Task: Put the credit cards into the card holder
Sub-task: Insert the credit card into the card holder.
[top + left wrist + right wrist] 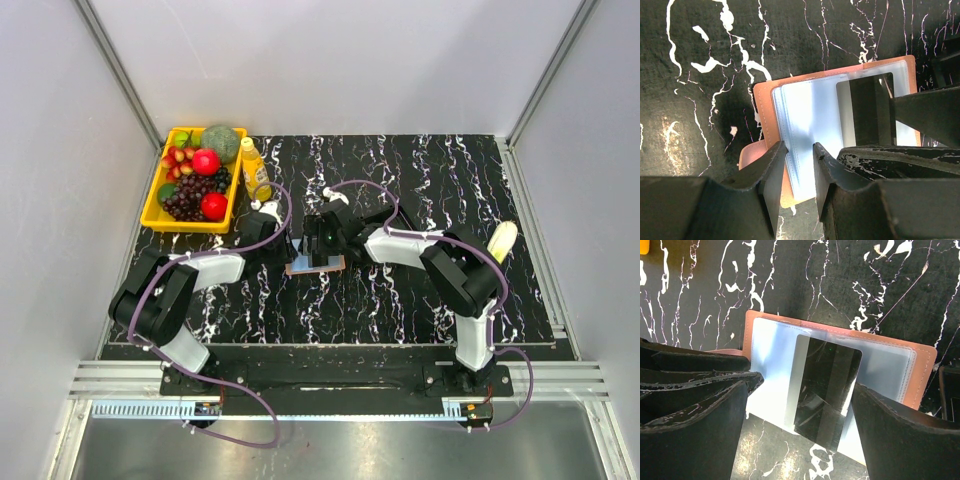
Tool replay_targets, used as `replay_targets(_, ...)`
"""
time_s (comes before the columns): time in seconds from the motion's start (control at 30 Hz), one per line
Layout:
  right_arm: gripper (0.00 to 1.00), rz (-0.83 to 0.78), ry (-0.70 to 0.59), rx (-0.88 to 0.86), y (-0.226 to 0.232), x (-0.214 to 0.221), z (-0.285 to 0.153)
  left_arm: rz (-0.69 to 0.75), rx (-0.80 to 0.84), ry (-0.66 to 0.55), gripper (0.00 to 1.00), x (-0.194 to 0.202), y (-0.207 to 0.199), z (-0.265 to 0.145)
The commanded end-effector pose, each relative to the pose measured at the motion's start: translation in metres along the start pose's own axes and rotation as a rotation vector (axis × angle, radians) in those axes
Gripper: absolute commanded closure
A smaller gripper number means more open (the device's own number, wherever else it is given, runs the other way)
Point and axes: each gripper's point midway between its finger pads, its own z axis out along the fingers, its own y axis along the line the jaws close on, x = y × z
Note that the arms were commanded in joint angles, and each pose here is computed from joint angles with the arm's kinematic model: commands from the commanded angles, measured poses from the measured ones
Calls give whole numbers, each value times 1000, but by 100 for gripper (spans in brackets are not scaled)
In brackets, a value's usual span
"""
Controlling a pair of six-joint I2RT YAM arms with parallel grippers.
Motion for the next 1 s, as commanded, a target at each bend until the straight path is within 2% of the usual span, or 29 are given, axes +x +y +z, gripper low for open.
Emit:
replay_targets(0.0,11,-14,99,42,-9,31,6,-7,22,86,66,27,1,-7)
replay_targets(0.2,11,-4,144,-17,9,44,13,-16,36,72,67,26,-1,-8)
replay_targets(0.47,9,3,102,9,4,36,6,-25,19,64,66,27,3,-11)
replay_targets(0.6,10,60,138,-27,12,45,4,-44,43,43,66,22,-2,-11)
replay_targets(0.83,11,180,84,0,10,42,2,-115,76,-7,66,24,-4,-14)
replay_targets(0.97,11,229,76,-55,21,41,1,-145,107,-24,65,24,-8,-15)
